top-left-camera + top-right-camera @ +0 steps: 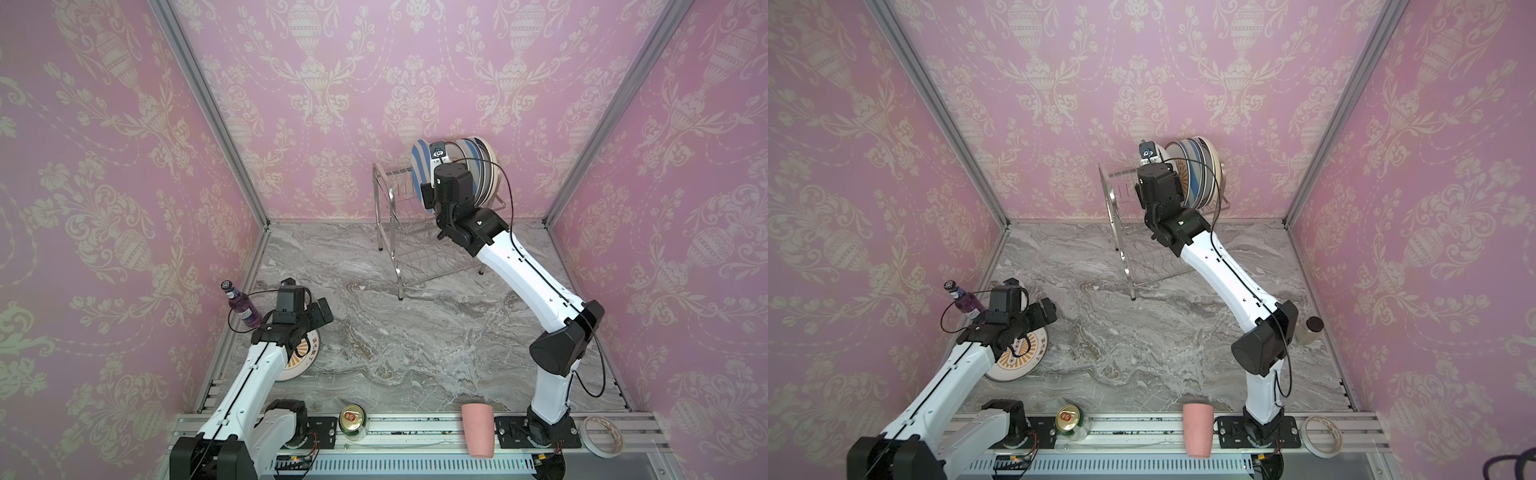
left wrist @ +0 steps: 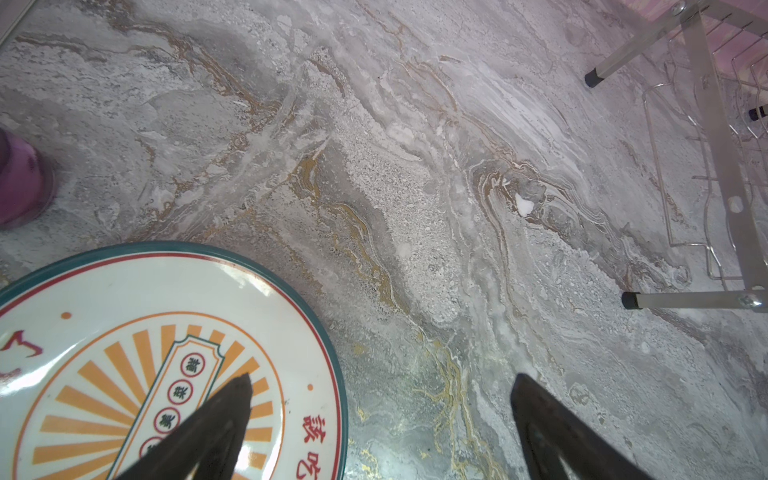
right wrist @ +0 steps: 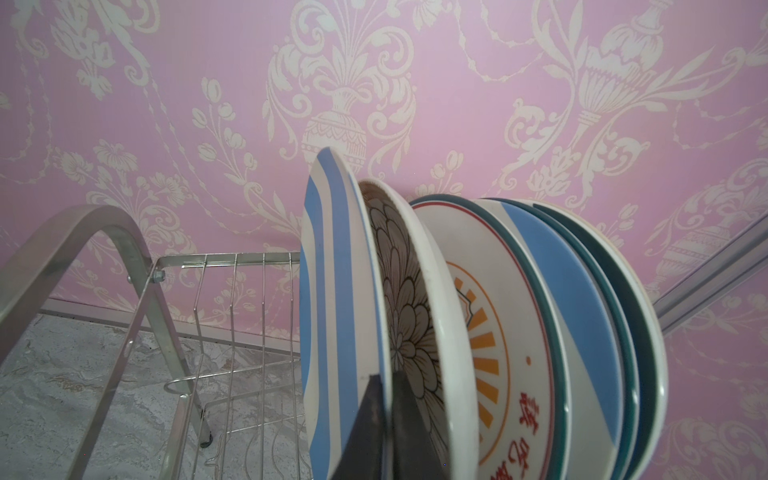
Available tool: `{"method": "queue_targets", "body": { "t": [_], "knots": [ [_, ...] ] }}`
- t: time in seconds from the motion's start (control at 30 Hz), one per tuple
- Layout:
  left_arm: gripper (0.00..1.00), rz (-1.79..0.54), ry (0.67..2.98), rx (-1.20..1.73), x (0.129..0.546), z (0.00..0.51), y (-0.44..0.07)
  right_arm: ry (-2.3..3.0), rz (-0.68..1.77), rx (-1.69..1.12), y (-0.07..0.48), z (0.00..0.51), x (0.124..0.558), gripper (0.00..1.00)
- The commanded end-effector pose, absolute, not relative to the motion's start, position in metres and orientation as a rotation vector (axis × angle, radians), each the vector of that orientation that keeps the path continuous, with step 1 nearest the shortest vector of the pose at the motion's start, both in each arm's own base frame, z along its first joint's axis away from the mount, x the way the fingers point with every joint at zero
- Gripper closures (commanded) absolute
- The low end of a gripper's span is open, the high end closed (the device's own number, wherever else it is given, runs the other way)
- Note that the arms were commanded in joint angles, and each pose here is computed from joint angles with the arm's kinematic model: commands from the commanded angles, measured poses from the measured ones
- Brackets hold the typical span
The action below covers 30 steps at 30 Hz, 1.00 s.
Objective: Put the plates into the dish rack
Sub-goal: 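Hold the striped plate in the rack and settle it against the other plates, then open the right gripper and withdraw it toward the sunburst plate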
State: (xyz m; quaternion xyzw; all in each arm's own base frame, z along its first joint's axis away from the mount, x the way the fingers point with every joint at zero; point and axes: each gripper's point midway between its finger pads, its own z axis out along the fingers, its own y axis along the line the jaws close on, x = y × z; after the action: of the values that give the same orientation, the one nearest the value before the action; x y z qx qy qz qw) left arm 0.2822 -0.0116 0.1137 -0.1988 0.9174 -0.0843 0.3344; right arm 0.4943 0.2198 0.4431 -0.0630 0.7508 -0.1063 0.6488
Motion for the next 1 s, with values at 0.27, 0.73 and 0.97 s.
{"method": "queue_targets", "body": {
  "t": [0.27, 0.73, 0.97],
  "knots": [
    [0.01, -0.206, 2.392, -0.558, 0.273, 0.113, -0.006, 1.691, -0.238, -0.138, 0.211, 0.457, 0.482, 0.7],
    [0.01, -0.08, 2.358, -0.564, 0.277, 0.136, 0.014, 1.674, -0.186, -0.211, 0.215, 0.49, 0.417, 0.48],
    [0.01, 0.046, 2.325, -0.631, 0.27, 0.142, 0.037, 1.79, 0.214, -0.49, 0.281, 0.455, 0.329, 0.42]
  ]
}}
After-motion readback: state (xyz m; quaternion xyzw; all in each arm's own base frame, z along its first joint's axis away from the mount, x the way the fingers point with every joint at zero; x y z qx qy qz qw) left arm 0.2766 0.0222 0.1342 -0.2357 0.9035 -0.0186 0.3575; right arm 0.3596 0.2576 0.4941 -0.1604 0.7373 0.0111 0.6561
